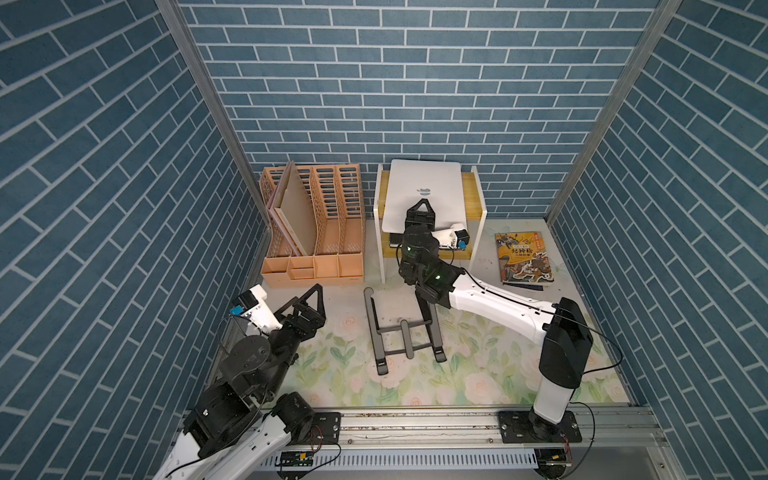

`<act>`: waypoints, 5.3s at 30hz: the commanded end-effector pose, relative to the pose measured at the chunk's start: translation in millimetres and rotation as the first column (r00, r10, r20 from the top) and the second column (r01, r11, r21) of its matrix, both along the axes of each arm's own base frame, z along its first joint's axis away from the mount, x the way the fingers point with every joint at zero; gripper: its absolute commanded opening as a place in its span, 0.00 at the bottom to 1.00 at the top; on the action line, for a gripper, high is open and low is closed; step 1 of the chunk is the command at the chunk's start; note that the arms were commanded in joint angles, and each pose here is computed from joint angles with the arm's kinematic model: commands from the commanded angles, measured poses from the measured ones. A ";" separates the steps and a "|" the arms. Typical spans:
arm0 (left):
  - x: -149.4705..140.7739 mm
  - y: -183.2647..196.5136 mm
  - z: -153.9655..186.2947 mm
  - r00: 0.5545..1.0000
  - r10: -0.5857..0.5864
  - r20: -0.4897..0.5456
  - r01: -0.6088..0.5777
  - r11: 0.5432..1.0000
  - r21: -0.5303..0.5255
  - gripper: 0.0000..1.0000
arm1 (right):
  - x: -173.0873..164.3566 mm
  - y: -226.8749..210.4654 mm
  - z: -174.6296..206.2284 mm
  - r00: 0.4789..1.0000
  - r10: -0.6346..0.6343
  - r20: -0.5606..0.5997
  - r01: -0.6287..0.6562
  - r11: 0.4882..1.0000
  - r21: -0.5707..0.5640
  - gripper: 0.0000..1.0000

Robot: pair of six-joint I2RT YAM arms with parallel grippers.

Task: Close the laptop lid and set it aside
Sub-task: Place the laptop on the shelf, then reset both arms

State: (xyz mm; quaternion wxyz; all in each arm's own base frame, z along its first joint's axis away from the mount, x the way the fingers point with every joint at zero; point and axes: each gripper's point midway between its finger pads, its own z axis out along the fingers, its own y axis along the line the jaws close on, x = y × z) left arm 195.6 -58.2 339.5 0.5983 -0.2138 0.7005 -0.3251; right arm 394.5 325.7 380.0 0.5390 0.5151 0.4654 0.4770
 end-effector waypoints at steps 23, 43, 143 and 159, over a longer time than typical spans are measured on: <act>0.4 2.8 -11.2 0.999 0.018 -0.052 -0.016 0.999 0.028 0.95 | 24.7 1.9 -13.2 0.996 0.084 -0.023 -0.086 0.991 -0.103 0.89; 12.1 -6.4 -13.0 0.998 0.019 -0.053 -0.014 0.996 0.088 1.00 | -26.8 -20.8 -33.0 0.957 0.280 -0.081 -0.289 0.878 -0.381 1.00; 163.6 94.7 -201.7 0.914 0.385 0.130 -0.364 0.630 0.686 1.00 | -25.4 -323.2 -253.6 0.968 -0.128 -0.215 -0.224 -0.064 -0.973 1.00; 162.9 93.5 -202.6 0.915 0.381 0.129 -0.359 0.630 0.688 1.00 | -25.9 -324.5 -251.7 0.970 -0.129 -0.207 -0.216 -0.061 -0.974 1.00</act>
